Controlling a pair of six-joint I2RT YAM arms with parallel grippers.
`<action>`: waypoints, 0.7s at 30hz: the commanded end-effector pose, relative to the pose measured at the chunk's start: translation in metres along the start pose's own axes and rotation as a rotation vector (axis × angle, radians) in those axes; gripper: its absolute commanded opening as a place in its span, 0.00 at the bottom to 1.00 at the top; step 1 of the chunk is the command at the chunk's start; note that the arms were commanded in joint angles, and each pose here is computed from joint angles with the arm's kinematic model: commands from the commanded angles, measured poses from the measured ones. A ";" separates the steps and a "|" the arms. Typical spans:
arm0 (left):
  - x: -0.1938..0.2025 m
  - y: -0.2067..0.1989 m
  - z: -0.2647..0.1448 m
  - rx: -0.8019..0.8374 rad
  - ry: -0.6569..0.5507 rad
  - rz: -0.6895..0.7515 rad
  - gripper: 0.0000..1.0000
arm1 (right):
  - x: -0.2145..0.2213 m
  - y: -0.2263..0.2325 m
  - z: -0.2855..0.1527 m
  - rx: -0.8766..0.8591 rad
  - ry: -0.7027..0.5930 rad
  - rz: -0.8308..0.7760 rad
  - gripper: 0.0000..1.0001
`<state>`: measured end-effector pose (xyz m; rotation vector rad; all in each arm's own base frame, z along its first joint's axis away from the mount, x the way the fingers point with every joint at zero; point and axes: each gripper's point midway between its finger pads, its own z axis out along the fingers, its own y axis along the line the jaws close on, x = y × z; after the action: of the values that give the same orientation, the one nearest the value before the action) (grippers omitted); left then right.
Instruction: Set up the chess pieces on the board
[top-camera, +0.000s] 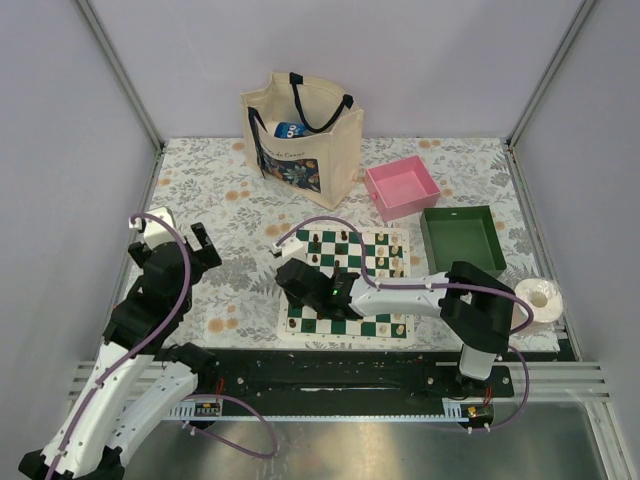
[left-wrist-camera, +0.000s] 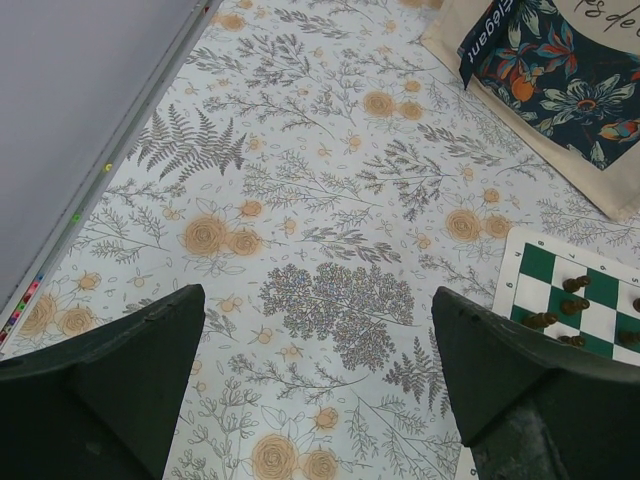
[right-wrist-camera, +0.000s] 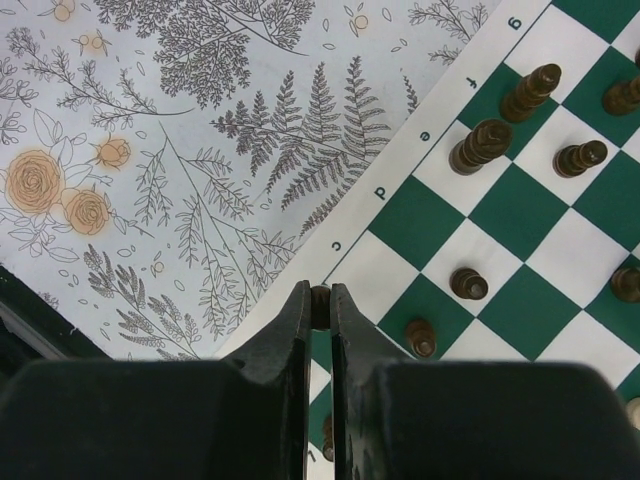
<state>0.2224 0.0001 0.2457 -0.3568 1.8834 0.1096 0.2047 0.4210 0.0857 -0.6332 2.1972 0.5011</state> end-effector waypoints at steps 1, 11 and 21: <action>-0.004 -0.007 0.002 0.032 -0.010 -0.022 0.99 | -0.004 0.007 0.005 0.026 -0.063 0.025 0.00; -0.003 -0.007 0.005 0.031 0.002 -0.024 0.99 | 0.013 0.003 0.000 0.046 -0.041 0.048 0.01; -0.003 -0.009 0.006 0.040 0.006 -0.027 0.99 | 0.022 0.007 0.002 0.028 -0.024 0.051 0.02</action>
<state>0.2245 -0.0025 0.2416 -0.3542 1.9069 0.0826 0.1886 0.4119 0.0539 -0.6030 2.2382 0.4577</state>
